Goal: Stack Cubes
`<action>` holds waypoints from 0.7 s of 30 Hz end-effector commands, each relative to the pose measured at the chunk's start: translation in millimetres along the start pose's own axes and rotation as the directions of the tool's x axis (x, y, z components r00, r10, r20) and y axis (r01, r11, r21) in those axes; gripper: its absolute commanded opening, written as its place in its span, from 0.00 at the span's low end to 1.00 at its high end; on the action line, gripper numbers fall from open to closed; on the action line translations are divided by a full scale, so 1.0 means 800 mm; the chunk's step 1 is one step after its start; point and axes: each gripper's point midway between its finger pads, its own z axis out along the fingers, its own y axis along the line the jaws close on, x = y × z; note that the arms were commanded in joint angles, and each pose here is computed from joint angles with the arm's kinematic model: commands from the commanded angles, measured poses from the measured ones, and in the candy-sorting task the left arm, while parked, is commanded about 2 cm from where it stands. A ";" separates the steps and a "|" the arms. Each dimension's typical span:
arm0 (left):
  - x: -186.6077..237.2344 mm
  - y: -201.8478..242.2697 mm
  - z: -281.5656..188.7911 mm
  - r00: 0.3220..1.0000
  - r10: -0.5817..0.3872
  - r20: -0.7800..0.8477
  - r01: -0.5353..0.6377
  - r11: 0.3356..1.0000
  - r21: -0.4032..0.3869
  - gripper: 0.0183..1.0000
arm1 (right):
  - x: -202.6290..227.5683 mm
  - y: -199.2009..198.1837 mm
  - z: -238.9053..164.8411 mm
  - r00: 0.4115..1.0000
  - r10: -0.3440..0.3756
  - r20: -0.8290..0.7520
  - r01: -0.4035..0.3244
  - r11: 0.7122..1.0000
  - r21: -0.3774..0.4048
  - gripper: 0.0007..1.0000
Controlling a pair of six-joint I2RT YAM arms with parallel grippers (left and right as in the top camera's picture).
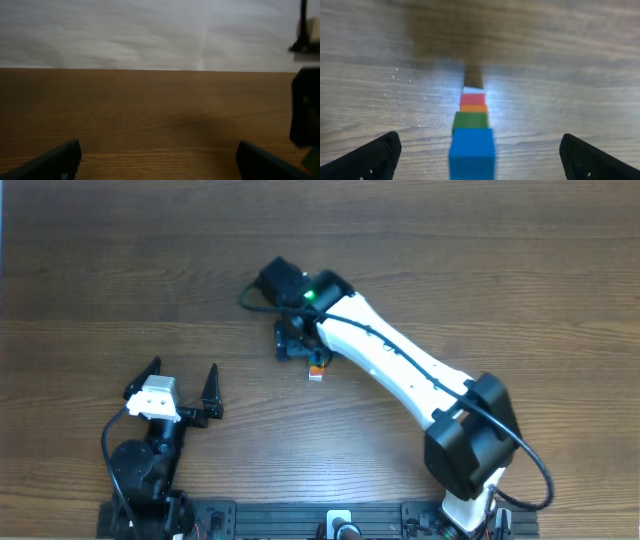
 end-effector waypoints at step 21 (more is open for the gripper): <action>0.001 -0.001 0.000 1.000 0.011 0.001 -0.011 1.000 0.008 1.00 | 0.079 -0.282 -0.171 0.707 0.087 0.702 -0.108 0.994 -0.014 0.99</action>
